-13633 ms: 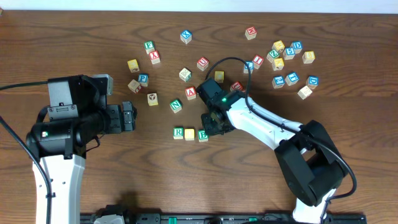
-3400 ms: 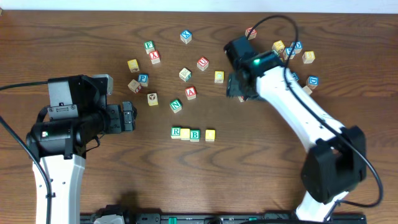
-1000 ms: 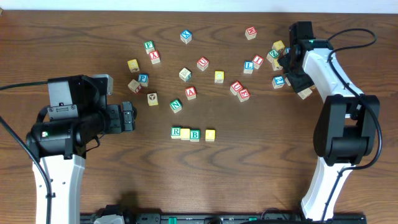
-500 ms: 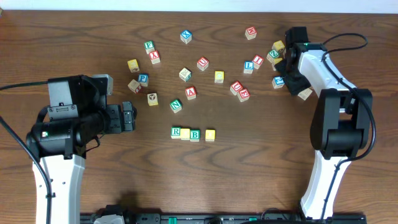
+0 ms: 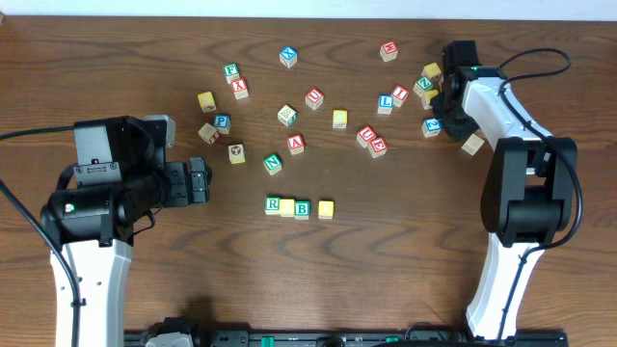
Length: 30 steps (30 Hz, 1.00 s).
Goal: Spell out ROBOT
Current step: 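Lower the right gripper and close on the blue T block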
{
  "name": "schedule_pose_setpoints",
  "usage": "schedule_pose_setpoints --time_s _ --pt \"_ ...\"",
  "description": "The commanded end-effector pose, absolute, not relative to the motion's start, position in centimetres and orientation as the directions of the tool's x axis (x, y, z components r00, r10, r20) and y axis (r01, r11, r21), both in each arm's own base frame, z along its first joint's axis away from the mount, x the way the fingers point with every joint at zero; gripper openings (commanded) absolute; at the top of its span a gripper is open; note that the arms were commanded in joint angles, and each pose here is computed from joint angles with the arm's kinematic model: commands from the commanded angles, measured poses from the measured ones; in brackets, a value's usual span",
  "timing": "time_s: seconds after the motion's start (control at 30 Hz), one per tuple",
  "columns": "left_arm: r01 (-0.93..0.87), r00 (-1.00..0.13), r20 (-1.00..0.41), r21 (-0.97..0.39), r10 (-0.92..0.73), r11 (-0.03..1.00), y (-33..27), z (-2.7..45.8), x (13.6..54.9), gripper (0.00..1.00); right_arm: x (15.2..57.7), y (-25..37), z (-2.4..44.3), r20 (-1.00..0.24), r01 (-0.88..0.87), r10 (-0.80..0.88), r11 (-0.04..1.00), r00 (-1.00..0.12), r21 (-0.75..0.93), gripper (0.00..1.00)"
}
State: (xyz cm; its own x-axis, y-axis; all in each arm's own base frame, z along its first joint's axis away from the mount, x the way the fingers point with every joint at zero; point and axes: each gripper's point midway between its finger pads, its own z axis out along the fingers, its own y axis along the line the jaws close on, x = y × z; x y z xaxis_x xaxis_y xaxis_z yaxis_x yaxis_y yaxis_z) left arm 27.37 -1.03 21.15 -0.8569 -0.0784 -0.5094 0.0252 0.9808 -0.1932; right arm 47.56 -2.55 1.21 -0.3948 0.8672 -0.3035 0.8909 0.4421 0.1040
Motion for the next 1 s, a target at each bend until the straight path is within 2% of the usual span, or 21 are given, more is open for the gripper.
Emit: schedule_pose_setpoints --time_s 0.0,0.47,0.67,0.8,0.97 --pt "0.043 -0.850 -0.523 -0.197 -0.068 0.979 -1.1 21.7 27.5 0.96 47.6 -3.2 1.1 -0.321 0.895 0.863 0.438 -0.390 0.089 0.13" --pt "0.043 -0.850 -0.523 -0.197 -0.068 0.979 -1.1 21.7 27.5 0.96 47.8 -2.8 1.3 -0.305 0.868 0.843 0.488 -0.442 0.091 0.13" --pt "0.043 -0.850 -0.523 -0.197 -0.068 0.979 -1.1 21.7 27.5 0.96 49.0 -0.4 3.2 -0.231 0.802 0.818 0.569 -0.527 0.184 0.03" --pt "0.043 -0.850 -0.523 -0.197 -0.068 0.979 -1.1 21.7 27.5 0.96 49.6 1.5 5.9 -0.198 0.721 0.768 0.641 -0.610 0.264 0.07" --pt "0.043 -0.850 -0.523 -0.197 -0.068 0.979 -1.1 21.7 27.5 0.96 48.8 4.1 10.0 -0.196 0.598 0.673 0.730 -0.714 0.331 0.06"
